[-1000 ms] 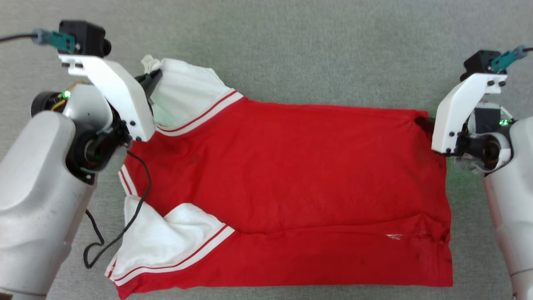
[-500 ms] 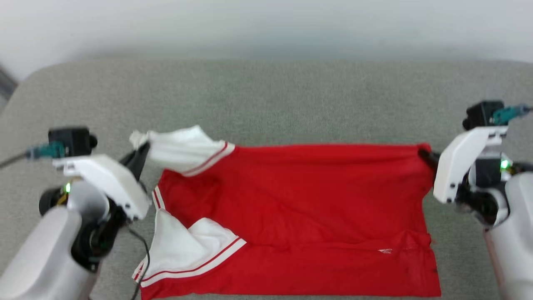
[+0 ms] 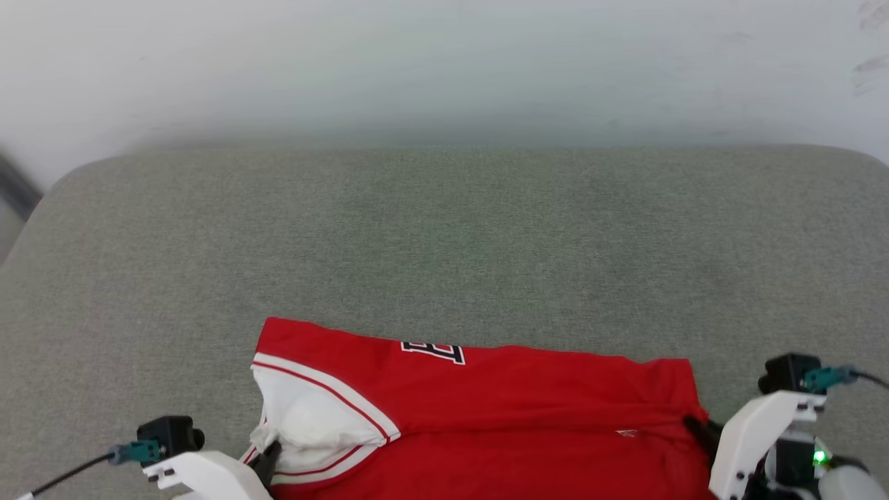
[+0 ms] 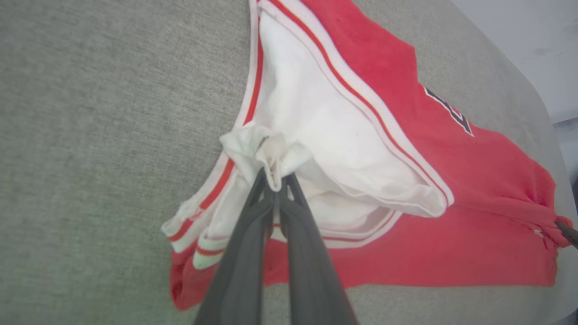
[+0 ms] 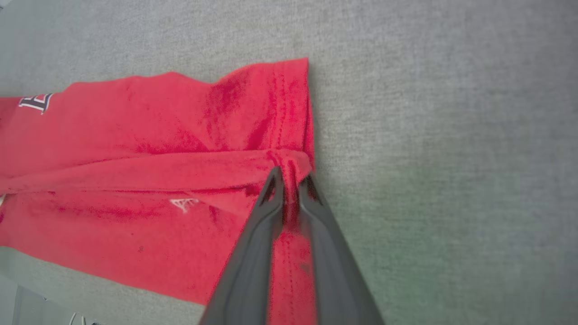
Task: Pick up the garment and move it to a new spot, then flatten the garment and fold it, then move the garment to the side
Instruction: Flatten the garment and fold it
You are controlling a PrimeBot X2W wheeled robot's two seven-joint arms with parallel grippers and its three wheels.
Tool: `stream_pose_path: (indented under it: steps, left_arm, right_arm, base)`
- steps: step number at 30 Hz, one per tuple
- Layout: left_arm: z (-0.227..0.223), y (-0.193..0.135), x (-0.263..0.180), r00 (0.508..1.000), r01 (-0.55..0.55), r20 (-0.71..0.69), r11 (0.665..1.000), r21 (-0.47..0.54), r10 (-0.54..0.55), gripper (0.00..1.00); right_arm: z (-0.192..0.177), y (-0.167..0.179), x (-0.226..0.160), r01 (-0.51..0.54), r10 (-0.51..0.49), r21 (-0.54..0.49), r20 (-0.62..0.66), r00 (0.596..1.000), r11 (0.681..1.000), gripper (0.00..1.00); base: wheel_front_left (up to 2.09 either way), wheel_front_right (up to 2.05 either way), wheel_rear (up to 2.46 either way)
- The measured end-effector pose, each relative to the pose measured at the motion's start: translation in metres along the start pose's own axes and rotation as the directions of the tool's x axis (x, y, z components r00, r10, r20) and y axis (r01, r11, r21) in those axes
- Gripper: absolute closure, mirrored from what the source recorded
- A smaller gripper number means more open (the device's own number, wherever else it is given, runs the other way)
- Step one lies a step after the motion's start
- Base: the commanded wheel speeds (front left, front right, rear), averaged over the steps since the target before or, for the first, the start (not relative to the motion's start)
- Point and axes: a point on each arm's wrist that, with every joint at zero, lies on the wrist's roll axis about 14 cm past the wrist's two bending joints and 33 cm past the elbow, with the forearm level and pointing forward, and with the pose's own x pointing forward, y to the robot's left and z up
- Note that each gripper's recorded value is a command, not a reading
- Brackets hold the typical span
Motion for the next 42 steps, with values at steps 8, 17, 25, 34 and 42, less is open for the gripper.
stream_pose_path:
  steps: [8,17,25,34,42]
  left_arm:
    - [0.002,-0.002,0.004,0.995,-0.017,0.097,0.998,0.064,0.011,0.00]
    - [0.076,-0.045,-0.007,0.905,-0.015,0.411,0.960,0.278,-0.105,0.00]
    - [0.118,-0.079,-0.035,0.785,-0.017,0.586,0.940,0.341,-0.199,0.00]
    - [0.130,-0.083,-0.052,0.729,-0.049,0.651,0.931,0.361,-0.214,0.00]
    - [0.126,-0.071,-0.051,0.740,-0.085,0.648,0.931,0.355,-0.180,0.00]
  right_arm:
    - [-0.018,-0.003,-0.018,0.009,-0.012,0.028,0.084,0.996,1.000,0.00]
    - [0.029,-0.009,-0.051,0.023,-0.019,-0.015,0.223,0.975,1.000,0.00]
    - [0.030,-0.016,-0.046,0.044,-0.042,-0.057,0.038,0.998,0.997,0.00]
    - [-0.013,0.008,-0.003,-0.015,0.004,-0.050,-0.206,0.979,0.999,0.00]
    - [-0.040,0.017,0.022,-0.042,0.031,-0.026,-0.339,0.940,0.999,0.72]
  base:
    - [0.00,0.00,0.00]
    - [0.00,0.00,0.00]
    - [0.00,0.00,0.00]
    - [0.00,0.00,0.00]
    - [0.00,0.00,0.00]
